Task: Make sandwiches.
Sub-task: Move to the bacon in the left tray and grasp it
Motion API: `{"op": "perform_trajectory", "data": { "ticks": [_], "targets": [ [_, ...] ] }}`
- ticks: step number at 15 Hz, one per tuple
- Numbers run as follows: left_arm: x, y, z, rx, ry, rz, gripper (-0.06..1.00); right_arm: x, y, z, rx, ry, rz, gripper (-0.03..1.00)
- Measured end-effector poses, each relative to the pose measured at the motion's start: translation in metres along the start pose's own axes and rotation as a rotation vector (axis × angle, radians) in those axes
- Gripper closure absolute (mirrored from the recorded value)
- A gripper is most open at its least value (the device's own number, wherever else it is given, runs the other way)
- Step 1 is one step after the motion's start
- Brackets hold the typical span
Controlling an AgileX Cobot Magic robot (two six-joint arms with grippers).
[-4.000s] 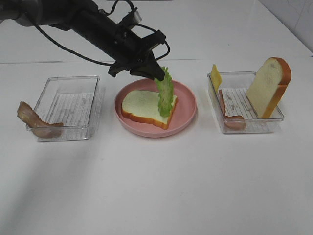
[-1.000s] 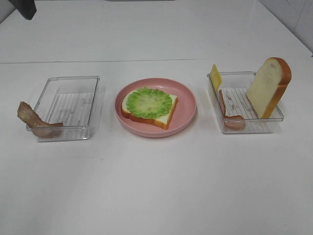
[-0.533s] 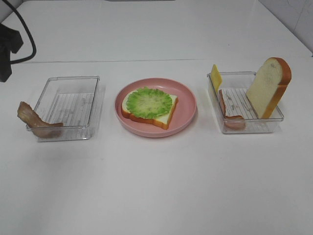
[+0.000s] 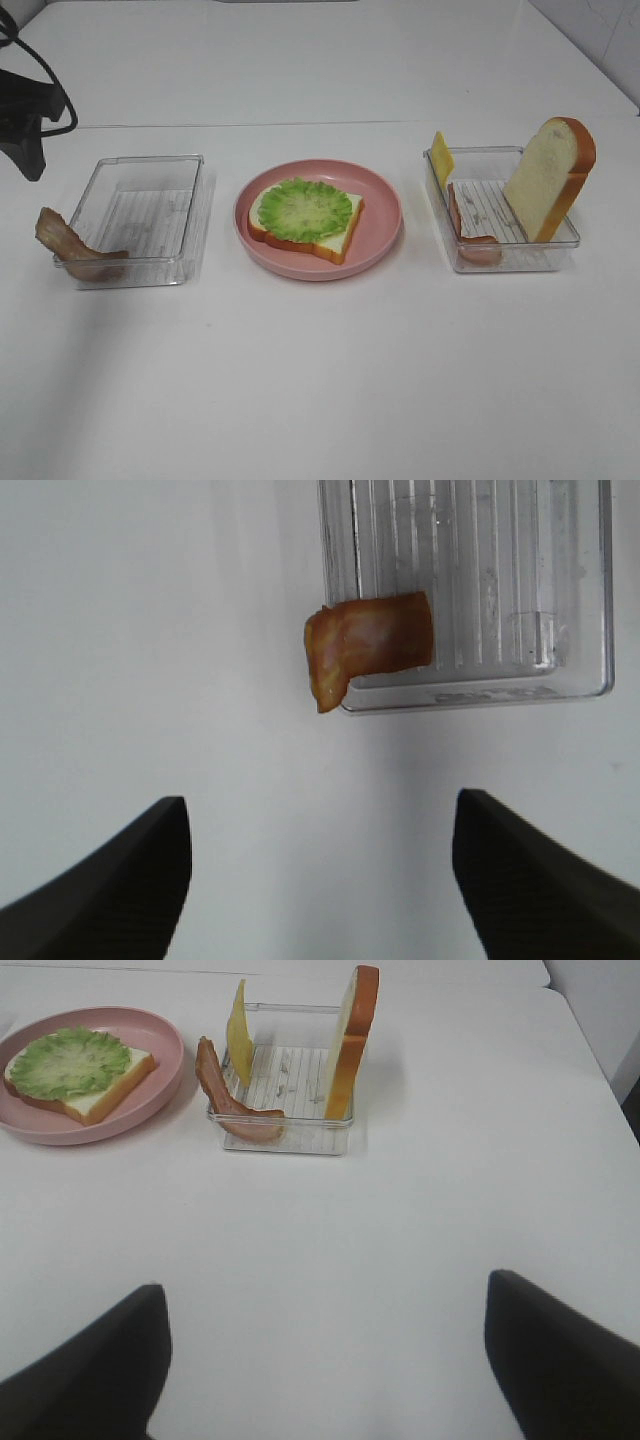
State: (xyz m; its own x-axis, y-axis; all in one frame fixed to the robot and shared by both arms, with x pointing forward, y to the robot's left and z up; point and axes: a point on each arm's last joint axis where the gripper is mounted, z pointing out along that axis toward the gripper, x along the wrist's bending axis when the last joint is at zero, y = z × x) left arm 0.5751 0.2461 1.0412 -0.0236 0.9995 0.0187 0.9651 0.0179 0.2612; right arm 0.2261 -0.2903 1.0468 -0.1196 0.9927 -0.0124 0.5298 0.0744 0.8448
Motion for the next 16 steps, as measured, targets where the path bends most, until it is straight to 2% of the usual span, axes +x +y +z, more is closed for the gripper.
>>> {"op": "perform_trajectory", "data": {
  "ticks": [2, 3, 8, 16],
  "targets": [
    [0.002, 0.005, 0.017, 0.021, 0.003, -0.008, 0.25, 0.0, 0.0, 0.0, 0.0, 0.0, 0.0, 0.16],
    [0.002, 0.009, 0.04, 0.044, 0.006, -0.006, 0.25, 0.0, 0.0, 0.0, 0.0, 0.0, 0.0, 0.16],
    [-0.003, 0.015, 0.078, 0.064, 0.003, -0.008, 0.25, 0.0, 0.0, 0.0, 0.0, 0.0, 0.0, 0.16],
    [-0.006, 0.018, 0.108, 0.074, 0.001, -0.058, 0.25, 0.0, 0.0, 0.0, 0.0, 0.0, 0.0, 0.16]
  ]
}}
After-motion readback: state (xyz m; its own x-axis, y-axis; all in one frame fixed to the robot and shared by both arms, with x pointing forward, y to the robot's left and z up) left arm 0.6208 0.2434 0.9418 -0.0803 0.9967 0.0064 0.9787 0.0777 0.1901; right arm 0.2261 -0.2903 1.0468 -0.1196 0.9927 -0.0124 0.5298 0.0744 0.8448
